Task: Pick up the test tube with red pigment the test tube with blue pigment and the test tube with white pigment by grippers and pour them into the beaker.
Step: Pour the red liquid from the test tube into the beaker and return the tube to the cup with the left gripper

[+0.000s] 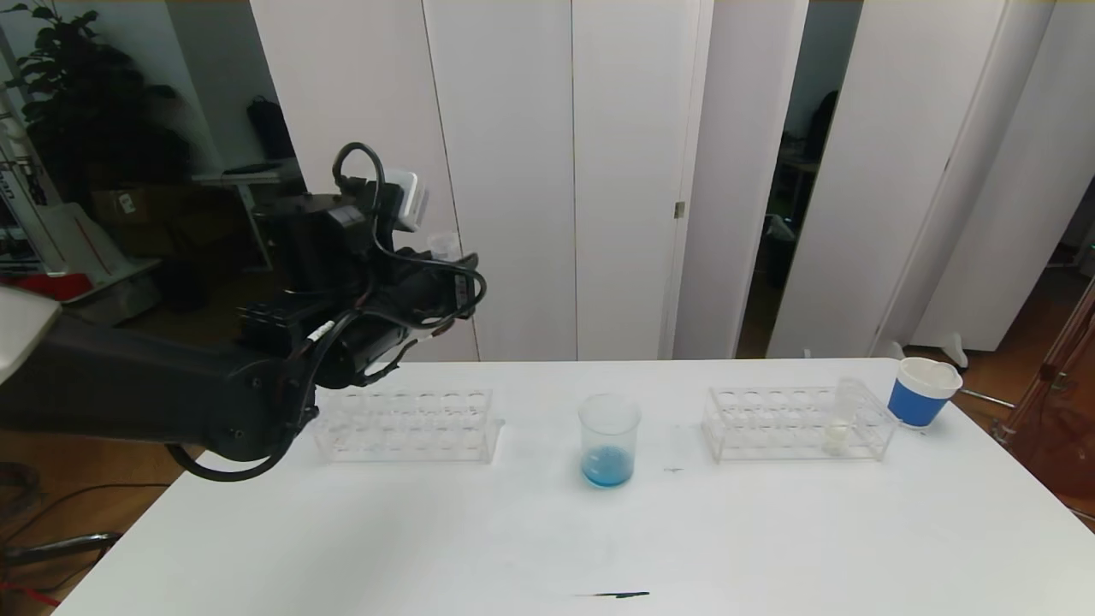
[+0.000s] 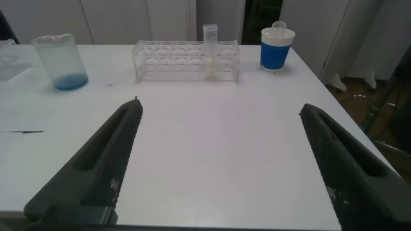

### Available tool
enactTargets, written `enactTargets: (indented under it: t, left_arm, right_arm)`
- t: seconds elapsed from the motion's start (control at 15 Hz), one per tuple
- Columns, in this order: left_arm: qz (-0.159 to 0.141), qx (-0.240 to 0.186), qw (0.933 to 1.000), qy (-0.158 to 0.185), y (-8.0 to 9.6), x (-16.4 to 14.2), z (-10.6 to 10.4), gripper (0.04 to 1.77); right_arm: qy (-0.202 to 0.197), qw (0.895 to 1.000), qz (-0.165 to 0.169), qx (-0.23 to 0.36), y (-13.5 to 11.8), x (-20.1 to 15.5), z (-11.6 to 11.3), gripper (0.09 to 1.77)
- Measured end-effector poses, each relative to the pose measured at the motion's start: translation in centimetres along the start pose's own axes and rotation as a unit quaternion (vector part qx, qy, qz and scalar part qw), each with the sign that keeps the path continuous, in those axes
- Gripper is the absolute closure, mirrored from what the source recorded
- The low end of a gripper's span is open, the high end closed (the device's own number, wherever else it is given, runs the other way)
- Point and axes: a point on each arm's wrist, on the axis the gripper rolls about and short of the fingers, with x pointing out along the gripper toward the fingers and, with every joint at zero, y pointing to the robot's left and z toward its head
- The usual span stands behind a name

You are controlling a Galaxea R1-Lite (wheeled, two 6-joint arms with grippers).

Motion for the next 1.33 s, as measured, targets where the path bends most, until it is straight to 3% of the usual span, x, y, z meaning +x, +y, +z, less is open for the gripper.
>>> enactTargets:
  t: [0.2,0.4,0.73,0.87,1.0,1.13,1.33]
  left_arm:
    - [-0.055,0.028,0.9976,-0.029,-0.5,0.2,1.2,1.23]
    - [-0.104,0.047,0.9917,-0.059,-1.7,1.2,1.0,1.23]
    - [-0.187,0.12,0.9693,-0.106,-4.3,2.9,-1.5,1.23]
    - [-0.201,0.149,0.9602,-0.124,-5.1,3.7,-2.4,1.23]
    - [-0.233,0.175,0.9467,-0.137,-5.7,4.4,-3.6,1.23]
    - [-0.27,0.21,0.9284,-0.146,-6.0,5.0,-5.0,1.23]
    - [-0.291,0.283,0.9003,-0.159,-5.8,5.6,-6.9,1.23]
  right_arm:
    - [0.0,1.0,0.0,0.0,0.0,0.0,0.0,0.11]
    - [0.0,1.0,0.0,0.0,0.0,0.0,0.0,0.11]
    - [0.0,1.0,0.0,0.0,0.0,0.0,0.0,0.11]
    - [0.0,1.0,0.0,0.0,0.0,0.0,0.0,0.11]
    - [0.0,1.0,0.0,0.0,0.0,0.0,0.0,0.11]
    - [0.0,1.0,0.0,0.0,0.0,0.0,0.0,0.11]
    - [0.0,1.0,0.0,0.0,0.0,0.0,0.0,0.11]
